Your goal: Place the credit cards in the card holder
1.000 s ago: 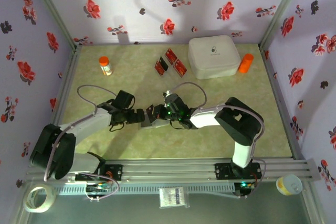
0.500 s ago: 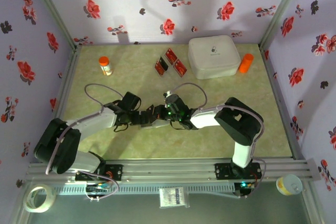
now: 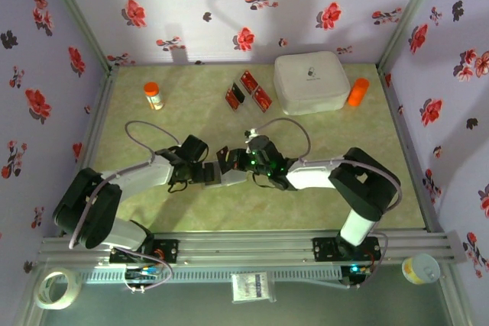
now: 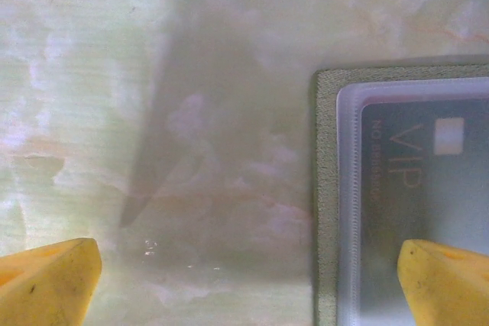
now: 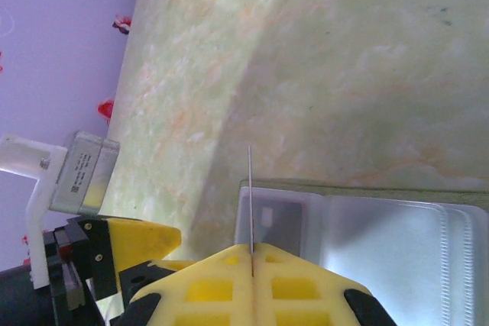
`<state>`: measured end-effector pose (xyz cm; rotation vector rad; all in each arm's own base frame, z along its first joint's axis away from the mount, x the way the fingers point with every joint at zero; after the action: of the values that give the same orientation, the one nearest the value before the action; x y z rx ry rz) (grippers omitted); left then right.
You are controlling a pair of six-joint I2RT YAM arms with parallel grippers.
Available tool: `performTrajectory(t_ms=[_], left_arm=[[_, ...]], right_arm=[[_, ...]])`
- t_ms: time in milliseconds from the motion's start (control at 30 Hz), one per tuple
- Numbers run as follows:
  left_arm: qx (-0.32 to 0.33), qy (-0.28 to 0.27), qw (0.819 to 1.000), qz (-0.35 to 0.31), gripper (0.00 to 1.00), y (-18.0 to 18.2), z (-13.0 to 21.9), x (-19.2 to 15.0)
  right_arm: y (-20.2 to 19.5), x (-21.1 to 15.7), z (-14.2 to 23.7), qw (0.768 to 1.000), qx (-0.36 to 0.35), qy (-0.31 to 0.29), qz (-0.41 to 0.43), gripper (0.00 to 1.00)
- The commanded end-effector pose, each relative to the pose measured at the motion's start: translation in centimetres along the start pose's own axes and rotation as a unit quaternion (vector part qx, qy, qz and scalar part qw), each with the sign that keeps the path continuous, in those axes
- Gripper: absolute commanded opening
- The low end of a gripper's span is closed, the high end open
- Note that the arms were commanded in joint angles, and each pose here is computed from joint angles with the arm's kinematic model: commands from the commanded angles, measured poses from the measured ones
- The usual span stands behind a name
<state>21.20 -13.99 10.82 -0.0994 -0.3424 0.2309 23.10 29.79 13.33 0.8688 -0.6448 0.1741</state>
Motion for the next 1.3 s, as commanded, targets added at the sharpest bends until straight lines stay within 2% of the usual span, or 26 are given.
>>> performTrajectory(t_ms=[0, 467, 1267], left_arm=[[0.030, 0.000, 1.000, 0.005, 1.00, 0.6, 0.1, -0.4], [0.034, -0.001, 0.999, 0.003, 1.00, 0.7, 0.0, -0.7], [0.033, -0.001, 0.999, 0.000, 1.00, 0.7, -0.1, -0.8]], right_arm=[[-0.7, 0.1, 0.4, 0.999, -0.008, -0.035, -0.013, 0.00], [-2.1, -1.3, -0.1, 0.995, 0.013, -0.091, -0.036, 0.00], [-3.0, -3.5, -1.7, 0.994, 0.017, -0.093, -0.054, 0.00]])
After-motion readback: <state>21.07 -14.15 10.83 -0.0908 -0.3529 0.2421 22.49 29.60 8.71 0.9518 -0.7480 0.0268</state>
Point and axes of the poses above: each hand's point on the last joint's axis, 136 mm out from that joint toward the fingers, its own z axis back along the fingers, its own y axis along the line the jaws close on, x = y × z, the point moved 9 cm from there along z, back along the fingers, and after that the axes turned 11 degrees about z, right-handed, at the moved point
